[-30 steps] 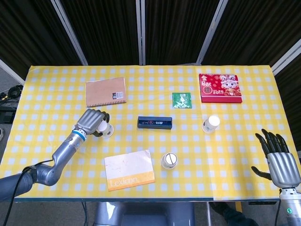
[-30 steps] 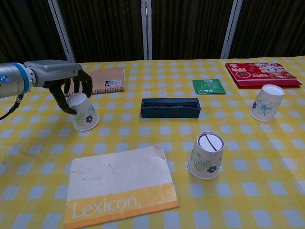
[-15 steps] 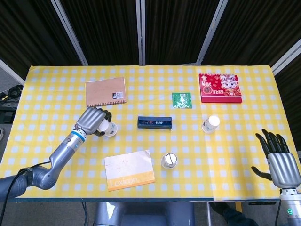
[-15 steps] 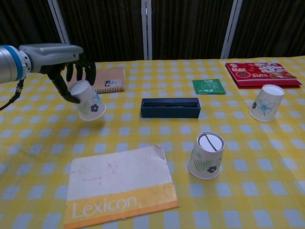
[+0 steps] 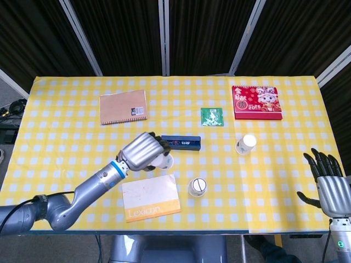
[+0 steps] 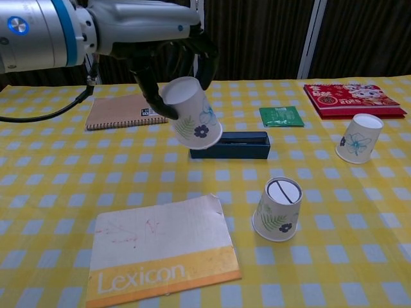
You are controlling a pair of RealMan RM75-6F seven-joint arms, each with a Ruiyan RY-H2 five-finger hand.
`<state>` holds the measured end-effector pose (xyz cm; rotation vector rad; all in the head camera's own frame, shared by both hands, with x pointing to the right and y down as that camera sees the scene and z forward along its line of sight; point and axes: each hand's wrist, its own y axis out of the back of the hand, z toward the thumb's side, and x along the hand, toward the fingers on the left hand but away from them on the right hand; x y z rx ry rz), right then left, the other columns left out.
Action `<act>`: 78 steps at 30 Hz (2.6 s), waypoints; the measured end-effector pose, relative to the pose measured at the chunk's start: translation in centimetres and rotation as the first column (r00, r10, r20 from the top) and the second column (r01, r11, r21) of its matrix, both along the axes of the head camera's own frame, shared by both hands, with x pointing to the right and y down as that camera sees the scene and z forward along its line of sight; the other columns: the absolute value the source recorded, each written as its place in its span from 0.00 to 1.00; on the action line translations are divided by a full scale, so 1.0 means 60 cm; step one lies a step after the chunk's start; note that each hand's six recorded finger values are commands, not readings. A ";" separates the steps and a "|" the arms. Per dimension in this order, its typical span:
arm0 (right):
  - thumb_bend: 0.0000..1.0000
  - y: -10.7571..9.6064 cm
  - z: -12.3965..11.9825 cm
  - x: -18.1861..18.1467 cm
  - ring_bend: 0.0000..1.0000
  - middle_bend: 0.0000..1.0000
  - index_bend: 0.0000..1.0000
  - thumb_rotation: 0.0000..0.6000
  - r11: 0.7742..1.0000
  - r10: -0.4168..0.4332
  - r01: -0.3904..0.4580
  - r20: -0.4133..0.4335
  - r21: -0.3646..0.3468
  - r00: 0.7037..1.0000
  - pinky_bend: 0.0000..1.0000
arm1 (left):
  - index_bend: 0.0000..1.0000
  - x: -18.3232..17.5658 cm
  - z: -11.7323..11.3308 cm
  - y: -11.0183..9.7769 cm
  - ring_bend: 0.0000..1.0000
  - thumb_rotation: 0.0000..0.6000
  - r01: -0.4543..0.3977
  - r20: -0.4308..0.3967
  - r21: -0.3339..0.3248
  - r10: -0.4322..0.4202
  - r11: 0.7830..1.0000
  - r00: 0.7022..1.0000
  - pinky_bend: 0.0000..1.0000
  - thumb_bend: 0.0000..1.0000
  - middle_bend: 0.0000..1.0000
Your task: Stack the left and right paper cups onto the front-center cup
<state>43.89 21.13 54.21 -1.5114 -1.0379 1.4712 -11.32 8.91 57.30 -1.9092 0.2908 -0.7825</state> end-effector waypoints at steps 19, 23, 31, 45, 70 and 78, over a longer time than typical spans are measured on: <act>0.00 -0.009 0.000 0.024 0.00 0.00 0.12 1.00 0.999 0.048 -0.048 -0.011 0.005 0.999 0.00 | 0.53 0.171 -0.003 0.078 0.44 1.00 -0.323 0.034 0.116 0.321 0.939 0.946 0.45 0.20 0.46; 0.00 -0.010 -0.001 0.026 0.00 0.00 0.12 1.00 0.999 0.051 -0.051 -0.011 0.007 0.999 0.00 | 0.53 0.186 0.002 0.088 0.44 1.00 -0.337 0.032 0.110 0.336 0.935 0.941 0.45 0.20 0.46; 0.00 -0.010 -0.003 0.030 0.00 0.00 0.12 1.00 0.998 0.057 -0.057 -0.009 0.010 0.998 0.00 | 0.53 0.192 0.015 0.091 0.44 1.00 -0.339 0.060 0.087 0.335 0.937 0.940 0.45 0.20 0.46; 0.00 -0.010 -0.004 0.031 0.00 0.00 0.12 1.00 0.998 0.057 -0.057 -0.009 0.011 0.998 0.00 | 0.00 0.195 0.029 0.100 0.00 1.00 -0.317 0.072 0.043 0.313 0.948 0.947 0.12 0.00 0.00; 0.00 -0.024 0.032 0.037 0.00 0.00 0.12 1.00 0.997 0.062 -0.065 -0.042 -0.053 0.997 0.00 | 0.00 -0.119 0.050 -0.046 0.00 1.00 0.236 0.103 0.097 -0.245 0.967 0.964 0.00 0.00 0.00; 0.00 -0.087 0.079 -0.008 0.00 0.00 0.12 1.00 0.988 -0.020 0.020 0.003 -0.155 1.000 0.00 | 0.00 -0.370 0.016 -0.012 0.00 1.00 0.549 0.167 0.167 -0.573 0.819 0.803 0.00 0.00 0.00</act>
